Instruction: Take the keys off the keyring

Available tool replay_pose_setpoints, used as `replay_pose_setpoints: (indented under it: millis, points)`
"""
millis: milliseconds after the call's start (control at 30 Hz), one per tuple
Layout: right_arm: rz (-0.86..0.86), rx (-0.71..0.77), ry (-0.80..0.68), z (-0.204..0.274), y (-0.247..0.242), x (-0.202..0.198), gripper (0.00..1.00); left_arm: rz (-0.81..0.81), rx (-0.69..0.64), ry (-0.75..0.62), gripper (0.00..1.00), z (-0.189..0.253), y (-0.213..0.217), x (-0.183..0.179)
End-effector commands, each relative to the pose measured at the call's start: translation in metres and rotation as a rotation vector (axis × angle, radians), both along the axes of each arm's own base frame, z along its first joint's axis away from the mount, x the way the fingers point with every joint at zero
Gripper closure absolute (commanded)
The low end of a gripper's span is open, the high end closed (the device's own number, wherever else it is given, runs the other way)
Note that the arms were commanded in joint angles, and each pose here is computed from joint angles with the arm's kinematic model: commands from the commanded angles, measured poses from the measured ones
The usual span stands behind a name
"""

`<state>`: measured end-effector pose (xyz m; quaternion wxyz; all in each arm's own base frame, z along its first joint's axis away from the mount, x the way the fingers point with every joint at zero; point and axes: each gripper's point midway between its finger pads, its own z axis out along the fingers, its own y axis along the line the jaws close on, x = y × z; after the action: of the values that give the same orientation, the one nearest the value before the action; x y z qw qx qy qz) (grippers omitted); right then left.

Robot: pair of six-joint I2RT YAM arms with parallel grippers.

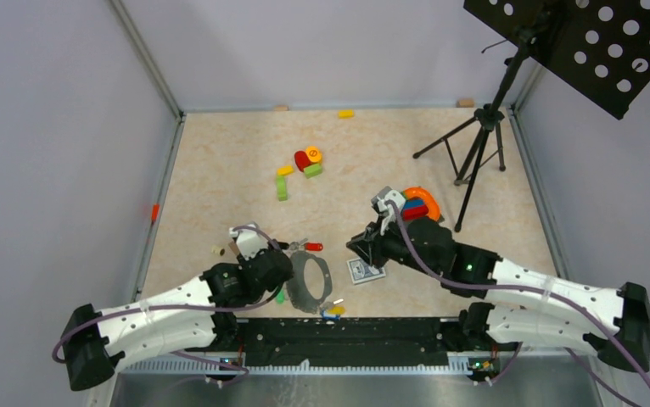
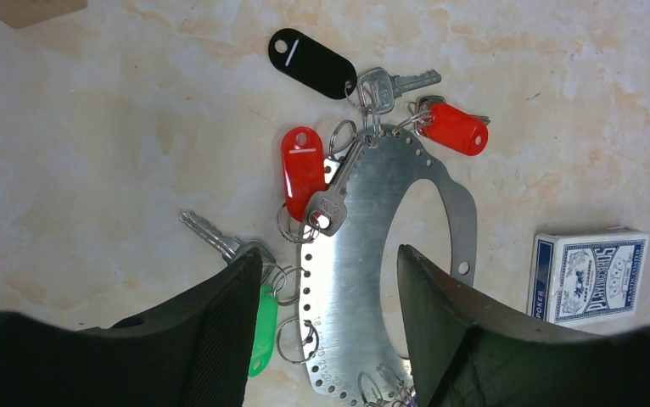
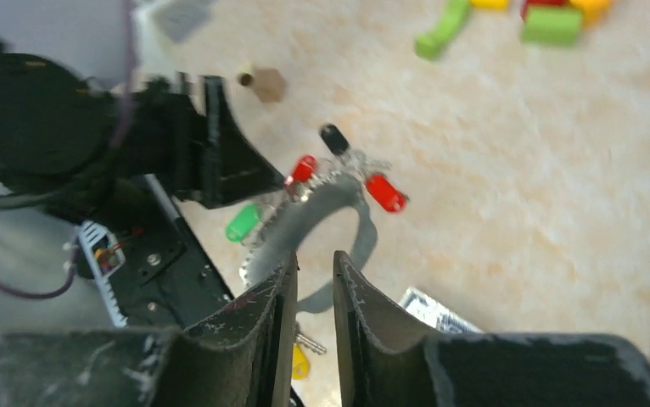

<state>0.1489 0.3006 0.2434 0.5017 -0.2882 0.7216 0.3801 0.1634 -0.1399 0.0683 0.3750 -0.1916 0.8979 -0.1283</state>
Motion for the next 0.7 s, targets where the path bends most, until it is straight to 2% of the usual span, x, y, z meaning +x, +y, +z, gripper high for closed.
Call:
replay_pose_setpoints:
  millis: [0,200,400,667]
  points:
    - [-0.253,-0.092,0.241,-0.046,-0.018,0.015,0.78,0.058,-0.059,-0.014,0.37,0.011,-0.005,0.006]
    - [-0.234,-0.075,0.351,-0.072,-0.007,0.005,0.82,0.075,-0.066,-0.017,0.41,0.004,-0.004,0.006]
    - [-0.241,-0.083,0.379,-0.079,-0.004,0.004,0.84,-0.03,-0.088,-0.139,0.43,0.025,-0.024,0.031]
    - [-0.237,-0.098,0.414,-0.086,-0.007,-0.002,0.88,-0.089,-0.041,-0.003,0.56,0.003,-0.018,0.069]
